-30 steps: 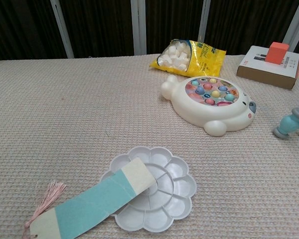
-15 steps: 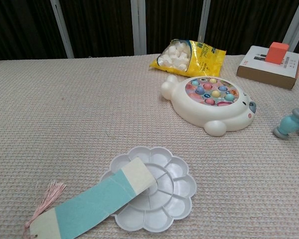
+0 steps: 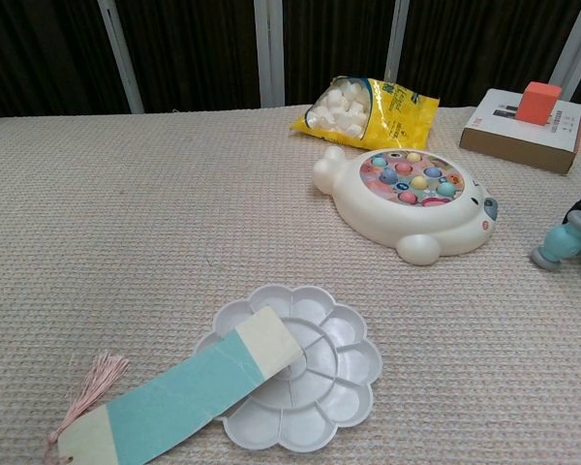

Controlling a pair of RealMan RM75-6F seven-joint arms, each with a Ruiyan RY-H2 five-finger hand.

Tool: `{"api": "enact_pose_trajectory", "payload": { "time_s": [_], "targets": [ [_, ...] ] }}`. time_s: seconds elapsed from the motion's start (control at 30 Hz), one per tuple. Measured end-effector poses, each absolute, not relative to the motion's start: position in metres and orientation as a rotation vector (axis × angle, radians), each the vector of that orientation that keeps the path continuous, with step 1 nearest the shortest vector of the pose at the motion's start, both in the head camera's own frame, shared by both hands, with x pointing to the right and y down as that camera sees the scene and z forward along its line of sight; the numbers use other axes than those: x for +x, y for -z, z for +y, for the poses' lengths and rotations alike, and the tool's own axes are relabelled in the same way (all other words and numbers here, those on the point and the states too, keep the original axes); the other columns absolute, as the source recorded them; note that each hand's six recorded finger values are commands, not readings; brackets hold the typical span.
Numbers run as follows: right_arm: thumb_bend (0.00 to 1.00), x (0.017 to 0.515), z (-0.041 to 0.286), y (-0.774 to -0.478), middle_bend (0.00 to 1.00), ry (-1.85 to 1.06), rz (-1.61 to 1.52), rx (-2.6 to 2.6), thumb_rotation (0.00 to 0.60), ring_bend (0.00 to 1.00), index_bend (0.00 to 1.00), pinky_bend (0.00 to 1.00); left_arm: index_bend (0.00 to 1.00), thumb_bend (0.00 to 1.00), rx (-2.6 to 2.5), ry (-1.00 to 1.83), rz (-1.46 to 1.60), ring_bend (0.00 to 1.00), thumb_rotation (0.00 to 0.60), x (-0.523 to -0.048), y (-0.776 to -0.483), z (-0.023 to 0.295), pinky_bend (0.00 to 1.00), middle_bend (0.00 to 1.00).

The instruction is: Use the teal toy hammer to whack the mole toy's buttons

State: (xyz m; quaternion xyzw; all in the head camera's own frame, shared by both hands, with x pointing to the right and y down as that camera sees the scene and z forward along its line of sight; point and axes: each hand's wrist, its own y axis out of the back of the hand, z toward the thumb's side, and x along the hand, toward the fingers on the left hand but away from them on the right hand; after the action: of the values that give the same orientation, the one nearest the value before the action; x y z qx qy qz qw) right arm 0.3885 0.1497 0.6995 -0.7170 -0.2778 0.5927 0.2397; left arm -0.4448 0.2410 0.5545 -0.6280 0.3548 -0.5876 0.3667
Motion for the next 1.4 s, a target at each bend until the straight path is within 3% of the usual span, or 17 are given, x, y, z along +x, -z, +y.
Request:
{"api": "enact_pose_trajectory", "payload": {
  "time_s": [0.23, 0.93, 1.4],
  "targets": [
    [0.56, 0.384, 0.151, -0.703, 0.39, -1.638, -0.75, -1.955, 0.6, 0.24, 0.4, 0.02, 0.0, 0.12, -1.618, 1.518, 0.912, 0.0, 0.6, -0.448, -0.558, 0.24, 0.0, 0.0],
    [0.64, 0.376, 0.154, -0.708, 0.46, -1.64, -0.738, -1.949, 0.6, 0.3, 0.5, 0.04, 0.0, 0.12, -1.619, 1.528, 0.921, 0.0, 0.6, -0.454, -0.561, 0.24, 0.0, 0.0],
    [0.68, 0.372, 0.152, -0.714, 0.59, -1.641, -0.746, -1.952, 0.6, 0.41, 0.64, 0.07, 0.0, 0.12, -1.625, 1.538, 0.922, 0.0, 0.6, -0.456, -0.564, 0.24, 0.0, 0.0]
  ]
}}
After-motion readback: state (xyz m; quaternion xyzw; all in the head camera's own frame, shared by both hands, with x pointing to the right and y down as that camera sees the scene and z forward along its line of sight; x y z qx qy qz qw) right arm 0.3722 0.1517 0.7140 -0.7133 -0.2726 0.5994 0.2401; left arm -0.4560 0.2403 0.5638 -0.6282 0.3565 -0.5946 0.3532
